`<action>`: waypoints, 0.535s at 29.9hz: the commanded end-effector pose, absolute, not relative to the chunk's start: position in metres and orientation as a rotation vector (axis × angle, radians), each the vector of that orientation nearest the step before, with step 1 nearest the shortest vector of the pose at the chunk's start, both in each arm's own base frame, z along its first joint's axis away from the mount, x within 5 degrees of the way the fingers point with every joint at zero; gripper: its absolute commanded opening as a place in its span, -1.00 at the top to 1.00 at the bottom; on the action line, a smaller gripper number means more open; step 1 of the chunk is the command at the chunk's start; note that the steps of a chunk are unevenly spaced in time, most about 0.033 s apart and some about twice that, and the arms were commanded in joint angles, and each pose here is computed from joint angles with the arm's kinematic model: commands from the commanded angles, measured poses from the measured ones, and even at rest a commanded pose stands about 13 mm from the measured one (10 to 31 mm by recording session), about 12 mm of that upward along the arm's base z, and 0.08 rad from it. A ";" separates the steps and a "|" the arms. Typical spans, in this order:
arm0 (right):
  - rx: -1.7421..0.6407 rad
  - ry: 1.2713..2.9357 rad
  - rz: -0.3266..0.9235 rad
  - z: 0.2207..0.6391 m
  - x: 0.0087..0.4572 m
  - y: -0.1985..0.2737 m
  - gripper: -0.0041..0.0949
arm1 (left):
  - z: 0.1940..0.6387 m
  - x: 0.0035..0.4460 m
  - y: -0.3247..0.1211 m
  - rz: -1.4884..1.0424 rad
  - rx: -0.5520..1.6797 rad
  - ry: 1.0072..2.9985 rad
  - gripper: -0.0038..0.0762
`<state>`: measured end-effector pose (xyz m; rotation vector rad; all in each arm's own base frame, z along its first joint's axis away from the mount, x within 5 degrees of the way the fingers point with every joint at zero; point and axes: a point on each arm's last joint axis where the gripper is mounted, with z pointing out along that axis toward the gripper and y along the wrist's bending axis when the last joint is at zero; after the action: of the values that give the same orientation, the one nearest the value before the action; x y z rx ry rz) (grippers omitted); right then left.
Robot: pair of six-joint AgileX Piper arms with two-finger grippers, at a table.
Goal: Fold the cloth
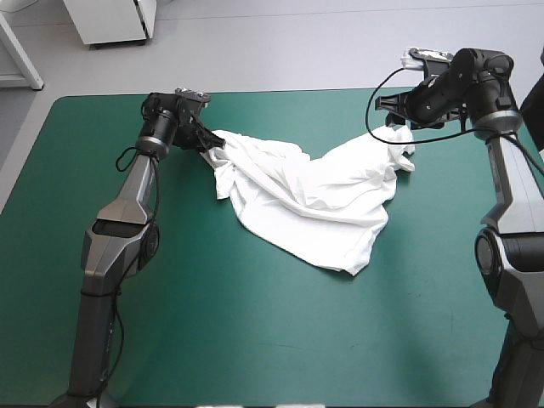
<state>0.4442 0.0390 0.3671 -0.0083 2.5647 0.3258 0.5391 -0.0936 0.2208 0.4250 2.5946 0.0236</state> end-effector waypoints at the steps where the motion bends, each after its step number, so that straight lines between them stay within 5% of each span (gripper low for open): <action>1: -0.013 2.475 0.337 0.402 0.428 0.036 -0.08 | 0.261 0.536 -0.095 0.018 0.423 2.465 0.69; 3: -0.013 2.475 0.342 0.402 0.428 0.036 -0.08 | 0.259 0.536 -0.095 0.027 0.434 2.470 0.95; 16: -0.193 2.647 0.416 0.376 0.374 0.089 -0.08 | 0.256 0.532 -0.094 0.026 0.444 2.532 0.96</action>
<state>0.4040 0.0774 0.3543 -0.1203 2.6804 0.3887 0.5401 -0.0958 0.2179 0.4527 2.5887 0.0140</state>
